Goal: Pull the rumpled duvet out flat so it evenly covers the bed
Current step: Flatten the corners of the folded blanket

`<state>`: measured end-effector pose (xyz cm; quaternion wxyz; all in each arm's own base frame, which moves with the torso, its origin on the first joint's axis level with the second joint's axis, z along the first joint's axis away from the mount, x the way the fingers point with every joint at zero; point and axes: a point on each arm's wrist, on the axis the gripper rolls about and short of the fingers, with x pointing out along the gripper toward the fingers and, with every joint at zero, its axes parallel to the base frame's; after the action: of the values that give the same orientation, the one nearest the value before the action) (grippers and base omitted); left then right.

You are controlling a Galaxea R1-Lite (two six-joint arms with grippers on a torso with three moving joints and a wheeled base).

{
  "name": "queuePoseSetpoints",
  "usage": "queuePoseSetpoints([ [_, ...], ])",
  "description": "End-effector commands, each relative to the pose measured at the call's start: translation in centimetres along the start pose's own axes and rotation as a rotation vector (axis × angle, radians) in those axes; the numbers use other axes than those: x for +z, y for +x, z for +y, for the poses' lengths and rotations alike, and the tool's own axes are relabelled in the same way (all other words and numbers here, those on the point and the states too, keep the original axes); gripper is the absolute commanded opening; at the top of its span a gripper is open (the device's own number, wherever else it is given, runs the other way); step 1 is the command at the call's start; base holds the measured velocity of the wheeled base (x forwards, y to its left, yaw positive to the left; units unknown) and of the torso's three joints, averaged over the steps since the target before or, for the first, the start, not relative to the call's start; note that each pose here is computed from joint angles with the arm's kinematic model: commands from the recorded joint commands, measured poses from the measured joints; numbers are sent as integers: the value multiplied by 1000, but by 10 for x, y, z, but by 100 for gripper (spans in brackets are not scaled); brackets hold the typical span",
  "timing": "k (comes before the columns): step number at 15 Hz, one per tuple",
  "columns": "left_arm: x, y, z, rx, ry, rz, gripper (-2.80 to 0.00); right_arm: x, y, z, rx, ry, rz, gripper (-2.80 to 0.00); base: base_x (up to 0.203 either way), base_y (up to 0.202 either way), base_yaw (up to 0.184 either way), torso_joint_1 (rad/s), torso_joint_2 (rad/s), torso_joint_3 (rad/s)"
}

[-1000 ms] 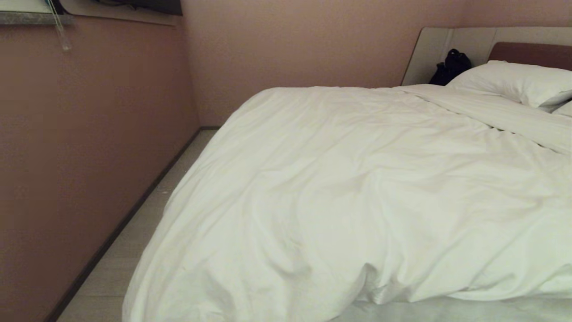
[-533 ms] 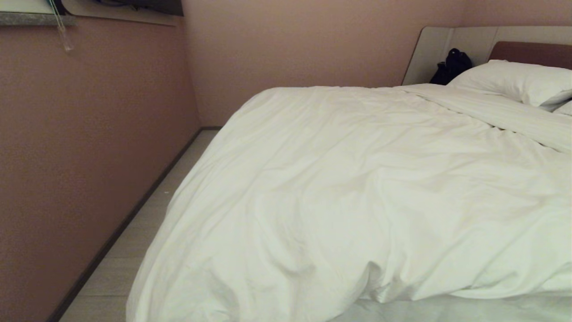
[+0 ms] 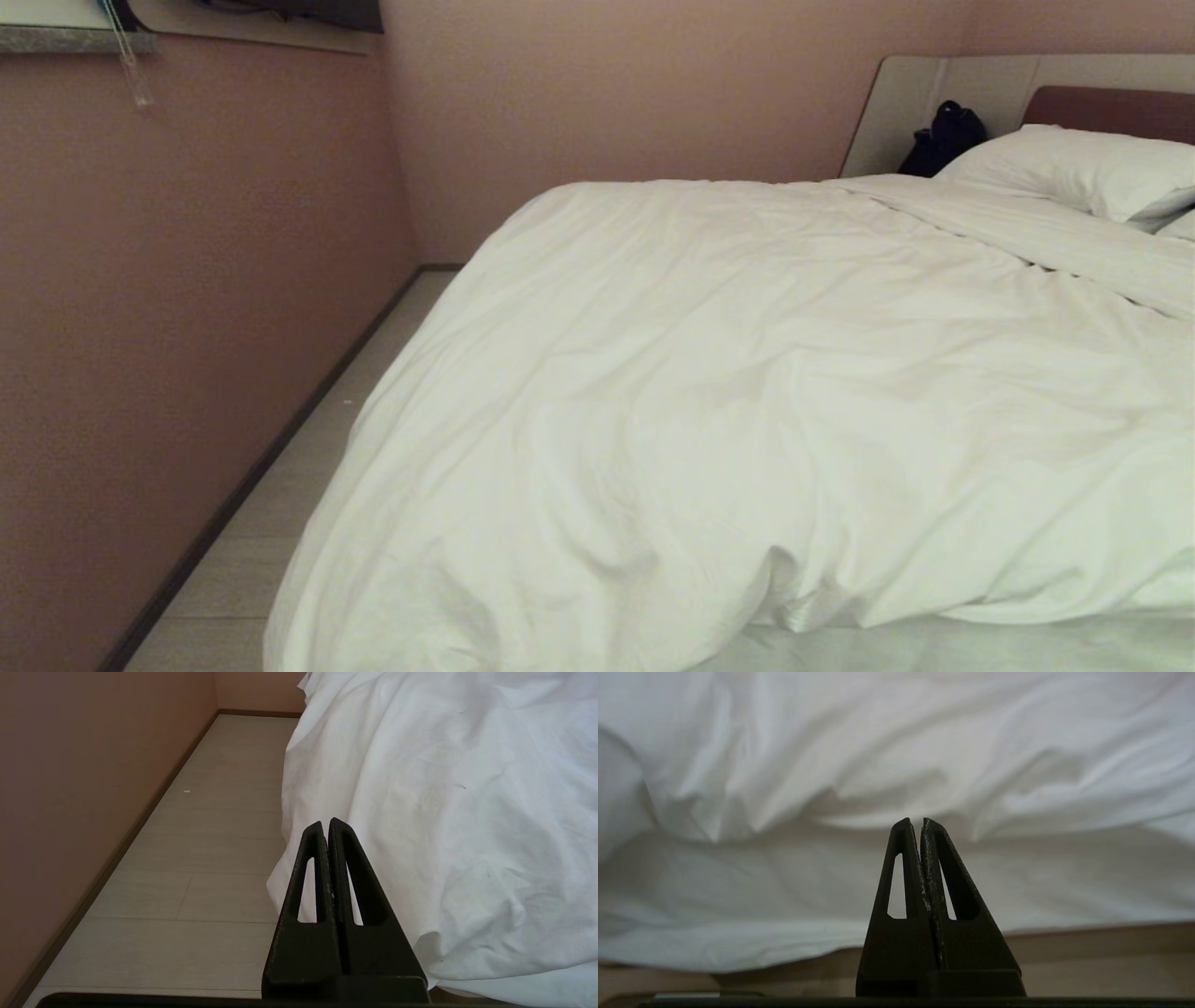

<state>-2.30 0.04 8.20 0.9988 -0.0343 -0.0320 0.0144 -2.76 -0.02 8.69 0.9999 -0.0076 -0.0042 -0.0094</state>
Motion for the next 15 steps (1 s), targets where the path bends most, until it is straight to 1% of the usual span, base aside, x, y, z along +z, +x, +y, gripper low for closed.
queuePoseSetpoints([
  [1,0,0,0,1,-1,-2,-280,15,-7,-1,-10,-1,2,-280,0,0,0,0,0,0],
  [3,0,0,0,1,-1,-2,-280,65,-14,-2,-29,6,-28,-280,0,0,0,0,0,0],
  [5,0,0,0,1,-1,-2,-280,106,-1,-3,-74,5,23,-280,0,0,0,0,0,0],
  [6,0,0,0,1,-1,-2,-280,120,14,-4,-117,-9,80,-280,0,0,0,0,0,0],
  [7,0,0,0,1,-1,-2,-280,129,32,-6,-177,-35,157,-280,0,0,0,0,0,0],
  [8,0,0,0,1,-1,-2,-280,134,54,-7,-246,-76,249,-280,0,0,0,0,0,0],
  [9,0,0,0,1,-1,-2,-280,133,75,-8,-295,-141,349,-280,0,0,0,0,0,0],
  [10,0,0,0,1,-1,-2,-280,128,92,-9,-322,-225,441,-280,0,0,0,0,0,0],
  [11,0,0,0,1,-1,-2,-280,121,105,-9,-320,-361,537,-280,0,0,0,0,0,0],
  [12,0,0,0,1,-1,-2,-280,115,110,-10,-293,-519,608,-280,0,0,0,0,0,0],
  [13,0,0,0,1,-1,-2,-280,111,112,-10,-270,-626,647,-280,0,0,0,0,0,0],
  [14,0,0,0,1,-1,-2,-280,107,119,-10,-251,-665,687,-280,0,0,0,0,0,0],
  [15,0,0,0,1,-1,-2,-280,103,127,-9,-240,-670,722,-280,0,0,0,0,0,0],
])
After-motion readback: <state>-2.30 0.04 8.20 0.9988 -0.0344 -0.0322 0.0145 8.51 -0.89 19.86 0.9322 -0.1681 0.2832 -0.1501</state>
